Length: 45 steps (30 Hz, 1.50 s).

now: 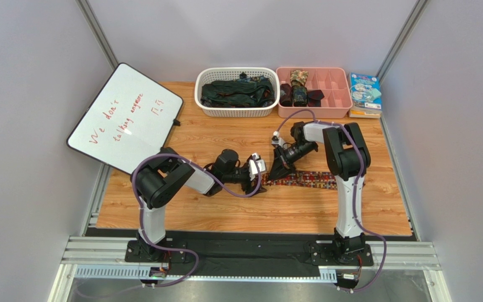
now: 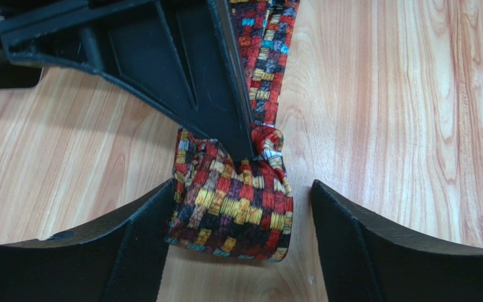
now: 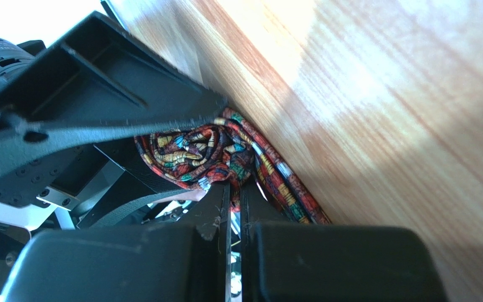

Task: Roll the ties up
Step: Roll the tie at the center of the board.

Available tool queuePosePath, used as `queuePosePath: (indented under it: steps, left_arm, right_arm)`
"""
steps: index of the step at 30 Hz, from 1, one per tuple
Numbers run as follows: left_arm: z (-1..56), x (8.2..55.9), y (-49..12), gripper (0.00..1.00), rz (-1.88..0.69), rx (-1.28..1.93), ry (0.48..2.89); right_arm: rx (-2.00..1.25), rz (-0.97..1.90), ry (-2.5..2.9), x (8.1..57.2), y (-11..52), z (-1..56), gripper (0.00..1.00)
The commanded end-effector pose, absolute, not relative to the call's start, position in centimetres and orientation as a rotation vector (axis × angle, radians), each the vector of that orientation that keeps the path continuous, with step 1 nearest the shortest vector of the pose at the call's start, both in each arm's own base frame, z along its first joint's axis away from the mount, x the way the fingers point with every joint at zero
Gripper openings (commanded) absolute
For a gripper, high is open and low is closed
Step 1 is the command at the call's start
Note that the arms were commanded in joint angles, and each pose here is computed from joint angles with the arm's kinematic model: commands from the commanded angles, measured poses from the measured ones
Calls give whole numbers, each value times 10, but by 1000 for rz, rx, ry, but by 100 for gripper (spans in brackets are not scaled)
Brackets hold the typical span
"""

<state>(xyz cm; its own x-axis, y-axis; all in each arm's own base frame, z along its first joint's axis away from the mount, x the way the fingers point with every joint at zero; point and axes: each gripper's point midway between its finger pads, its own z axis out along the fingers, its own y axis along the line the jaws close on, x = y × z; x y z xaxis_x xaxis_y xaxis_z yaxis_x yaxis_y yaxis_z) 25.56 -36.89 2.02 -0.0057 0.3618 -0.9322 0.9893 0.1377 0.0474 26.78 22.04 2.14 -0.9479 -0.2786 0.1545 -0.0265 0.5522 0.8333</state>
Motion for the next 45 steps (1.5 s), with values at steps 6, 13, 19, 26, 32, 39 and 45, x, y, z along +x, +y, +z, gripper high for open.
queuePosePath:
  steps: [6,13,19,26,32,39,45]
  left_arm:
    - [5,238,-375,52,-907,1514,1507]
    - [-2,239,-360,13,-849,1538,1696]
    - [-1,242,-346,5,-772,1567,1862]
    - [4,256,-345,4,-607,1635,2013]
    - [1,254,-345,6,-489,1681,2112]
    - [-5,252,-348,6,-425,1719,2111]
    - [-12,255,-348,12,-405,1698,2138]
  right_arm:
    - [298,-1159,-2477,240,215,-14,0]
    - [307,-1317,-2478,257,225,29,16]
    - [208,-1327,-2574,276,197,44,35]
    - [158,-1417,-2608,289,203,54,47]
    - [119,-1491,-2589,297,215,55,49]
    - [100,-1540,-2526,288,231,53,50]
    - [69,-1438,-2522,272,230,25,14]
